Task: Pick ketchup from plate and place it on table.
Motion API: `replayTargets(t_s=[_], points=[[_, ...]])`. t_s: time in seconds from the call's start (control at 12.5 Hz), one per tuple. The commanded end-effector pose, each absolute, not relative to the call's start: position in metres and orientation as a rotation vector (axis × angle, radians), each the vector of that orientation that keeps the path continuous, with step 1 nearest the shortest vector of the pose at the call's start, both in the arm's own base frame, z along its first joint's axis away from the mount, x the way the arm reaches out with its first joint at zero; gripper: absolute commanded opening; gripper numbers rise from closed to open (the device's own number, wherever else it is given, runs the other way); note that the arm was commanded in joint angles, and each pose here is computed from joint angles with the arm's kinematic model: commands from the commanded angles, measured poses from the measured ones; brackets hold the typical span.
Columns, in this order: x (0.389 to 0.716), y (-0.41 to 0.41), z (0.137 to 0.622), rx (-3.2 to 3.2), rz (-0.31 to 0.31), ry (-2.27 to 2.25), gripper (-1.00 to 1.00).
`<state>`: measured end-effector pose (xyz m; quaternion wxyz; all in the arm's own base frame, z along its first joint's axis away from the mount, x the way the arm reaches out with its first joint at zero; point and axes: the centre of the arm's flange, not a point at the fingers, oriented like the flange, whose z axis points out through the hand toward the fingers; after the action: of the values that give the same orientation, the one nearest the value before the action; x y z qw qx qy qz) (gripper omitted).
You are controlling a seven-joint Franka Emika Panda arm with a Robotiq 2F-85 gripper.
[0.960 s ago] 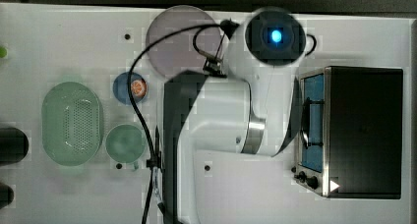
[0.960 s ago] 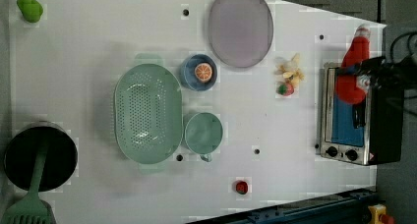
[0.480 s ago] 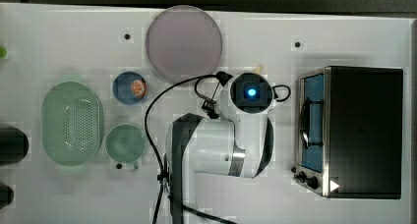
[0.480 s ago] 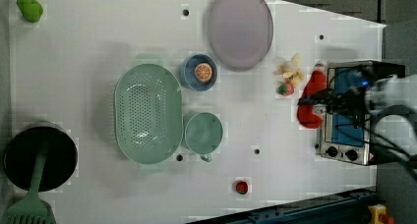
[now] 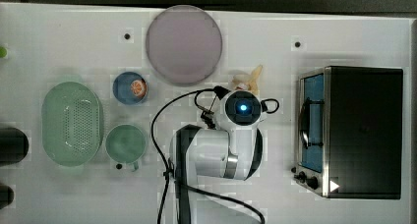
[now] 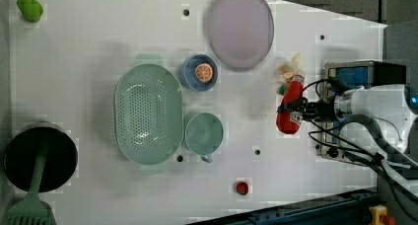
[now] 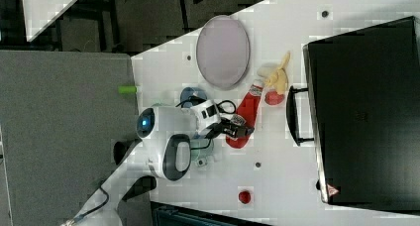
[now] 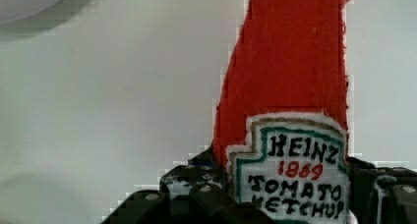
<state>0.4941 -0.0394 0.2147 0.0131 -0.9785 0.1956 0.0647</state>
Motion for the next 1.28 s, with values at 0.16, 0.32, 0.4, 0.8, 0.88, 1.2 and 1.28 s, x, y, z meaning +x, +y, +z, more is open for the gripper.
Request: replayTargets(t_s=[0.16, 0.32, 0.4, 0.8, 0.88, 1.2, 1.28], points=[[0.505, -0.035, 0.213, -3.029, 0.129, 0.679, 0.51], [0.506, -0.034, 0.216, -3.029, 0.122, 0.676, 1.0], [0.508, -0.033, 0.223, -3.03, 0.101, 0.671, 1.0], [0.546, -0.03, 0.327, -3.009, -0.146, 0.686, 1.0], [0.552, -0.03, 0.351, -2.994, -0.151, 0.739, 1.0], [0.569, -0.02, 0.437, -2.903, -0.09, 1.042, 1.0], [0.57, -0.018, 0.454, -2.885, -0.057, 1.106, 1.0]])
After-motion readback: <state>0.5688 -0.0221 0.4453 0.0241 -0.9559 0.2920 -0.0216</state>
